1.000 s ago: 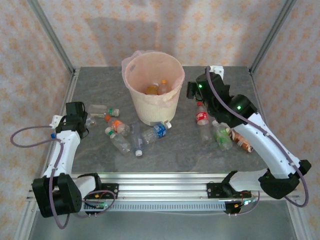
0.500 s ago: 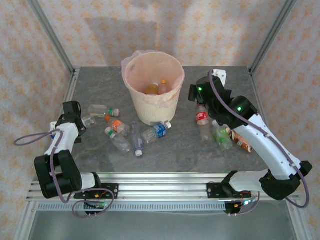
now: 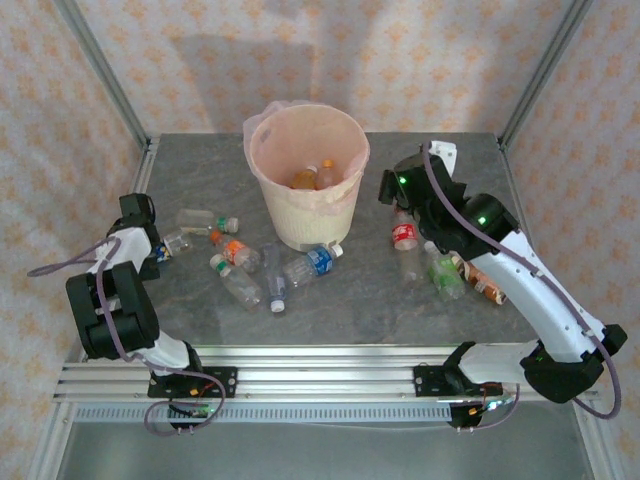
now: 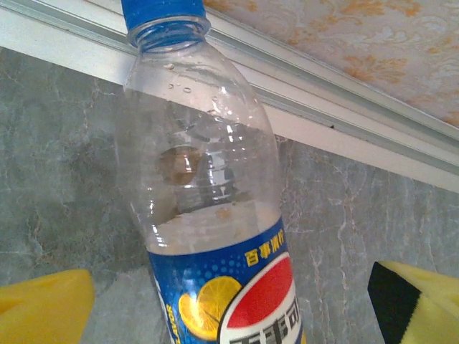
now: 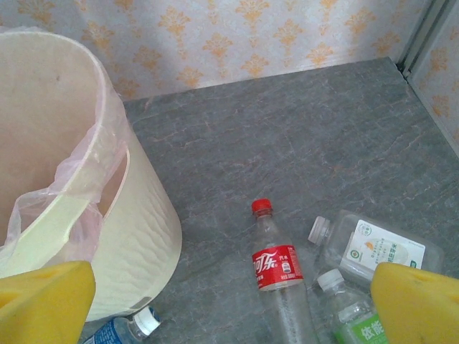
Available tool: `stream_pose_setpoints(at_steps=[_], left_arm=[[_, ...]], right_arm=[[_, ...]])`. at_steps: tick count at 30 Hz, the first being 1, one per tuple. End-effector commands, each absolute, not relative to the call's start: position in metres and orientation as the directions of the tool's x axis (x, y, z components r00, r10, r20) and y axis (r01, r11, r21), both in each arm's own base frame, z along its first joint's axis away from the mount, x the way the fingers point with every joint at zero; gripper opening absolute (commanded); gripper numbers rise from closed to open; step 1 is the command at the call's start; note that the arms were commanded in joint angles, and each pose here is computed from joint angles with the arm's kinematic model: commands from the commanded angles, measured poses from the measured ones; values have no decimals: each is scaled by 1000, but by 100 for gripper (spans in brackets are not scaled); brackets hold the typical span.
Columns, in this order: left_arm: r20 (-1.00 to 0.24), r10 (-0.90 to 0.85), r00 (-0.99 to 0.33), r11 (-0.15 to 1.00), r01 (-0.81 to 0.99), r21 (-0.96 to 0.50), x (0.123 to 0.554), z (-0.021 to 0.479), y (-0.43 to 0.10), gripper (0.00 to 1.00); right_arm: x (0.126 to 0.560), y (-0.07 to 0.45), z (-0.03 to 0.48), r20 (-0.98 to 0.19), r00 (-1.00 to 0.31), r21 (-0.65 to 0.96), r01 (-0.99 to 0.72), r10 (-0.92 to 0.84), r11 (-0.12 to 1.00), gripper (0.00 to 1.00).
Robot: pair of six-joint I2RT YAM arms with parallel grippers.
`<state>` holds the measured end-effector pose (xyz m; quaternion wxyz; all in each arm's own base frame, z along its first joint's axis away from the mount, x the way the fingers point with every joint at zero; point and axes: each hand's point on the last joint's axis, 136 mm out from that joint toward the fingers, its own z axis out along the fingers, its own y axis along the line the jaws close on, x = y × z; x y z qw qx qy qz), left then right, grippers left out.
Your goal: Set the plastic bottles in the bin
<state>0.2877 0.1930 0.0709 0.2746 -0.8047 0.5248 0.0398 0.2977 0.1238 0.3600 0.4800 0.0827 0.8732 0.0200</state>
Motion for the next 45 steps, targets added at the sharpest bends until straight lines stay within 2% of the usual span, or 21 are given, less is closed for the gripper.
stream_pose_setpoints(at_steps=[1, 26, 30, 34, 39, 45], left_arm=[[-348, -800, 488, -340, -848, -407, 289, 72, 201, 100], [-339, -819, 463, -383, -881, -278, 288, 26, 225, 100], [-343, -810, 476, -403, -876, -265, 283, 22, 225, 90], [-353, -811, 467, -397, -882, -254, 282, 24, 225, 76], [-361, -804, 472, -408, -880, -242, 274, 26, 223, 70], [-364, -803, 471, -401, -880, -254, 269, 32, 221, 57]], right_arm=[[293, 111, 359, -838, -517, 96, 168, 171, 981, 99], [301, 124, 347, -814, -556, 95, 156, 167, 983, 99], [305, 128, 346, -808, -568, 84, 151, 156, 985, 99], [307, 131, 344, -804, -574, 84, 146, 154, 986, 99], [308, 134, 343, -802, -577, 89, 144, 156, 986, 99], [307, 135, 341, -796, -584, 93, 141, 159, 986, 99]])
